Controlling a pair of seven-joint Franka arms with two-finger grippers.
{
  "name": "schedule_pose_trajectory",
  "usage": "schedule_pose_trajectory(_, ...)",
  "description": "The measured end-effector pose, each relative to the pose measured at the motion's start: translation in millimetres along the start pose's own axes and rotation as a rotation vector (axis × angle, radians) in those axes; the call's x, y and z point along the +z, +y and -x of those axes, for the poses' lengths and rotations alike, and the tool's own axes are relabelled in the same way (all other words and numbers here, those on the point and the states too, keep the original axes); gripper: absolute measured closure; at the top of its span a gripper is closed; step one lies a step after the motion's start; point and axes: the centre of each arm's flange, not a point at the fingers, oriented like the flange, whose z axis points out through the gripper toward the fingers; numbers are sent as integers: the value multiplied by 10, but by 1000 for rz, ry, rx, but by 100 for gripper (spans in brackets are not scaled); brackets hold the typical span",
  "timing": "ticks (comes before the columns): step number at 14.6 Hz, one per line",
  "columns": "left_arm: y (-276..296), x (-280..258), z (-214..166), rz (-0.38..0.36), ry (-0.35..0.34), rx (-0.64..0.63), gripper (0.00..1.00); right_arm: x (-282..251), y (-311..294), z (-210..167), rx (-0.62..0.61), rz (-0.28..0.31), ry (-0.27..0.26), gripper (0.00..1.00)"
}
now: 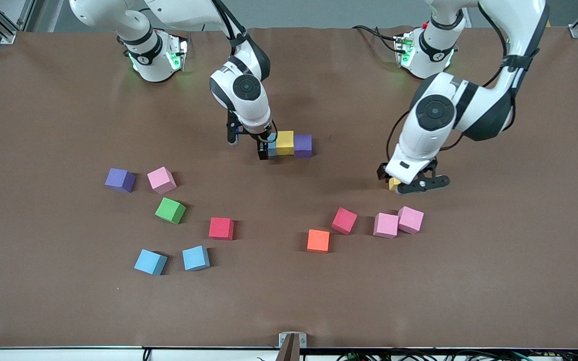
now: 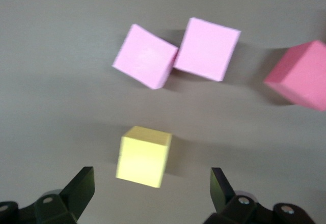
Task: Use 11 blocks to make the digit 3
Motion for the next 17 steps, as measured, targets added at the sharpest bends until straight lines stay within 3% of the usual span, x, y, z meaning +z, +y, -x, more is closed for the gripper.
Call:
schedule_pose_trajectory(5,-201,232,129,-12,-28,35,0,-94,-47,60,-3,39,30,0)
schedule_pose_trajectory(10,-420,601,212,65,36,52,0,-148,-86,84,-3,46,35,0)
schedule_pose_trajectory(17,-503,882,269,100,29,61,0,-502,-239,36,-66,84,55,0)
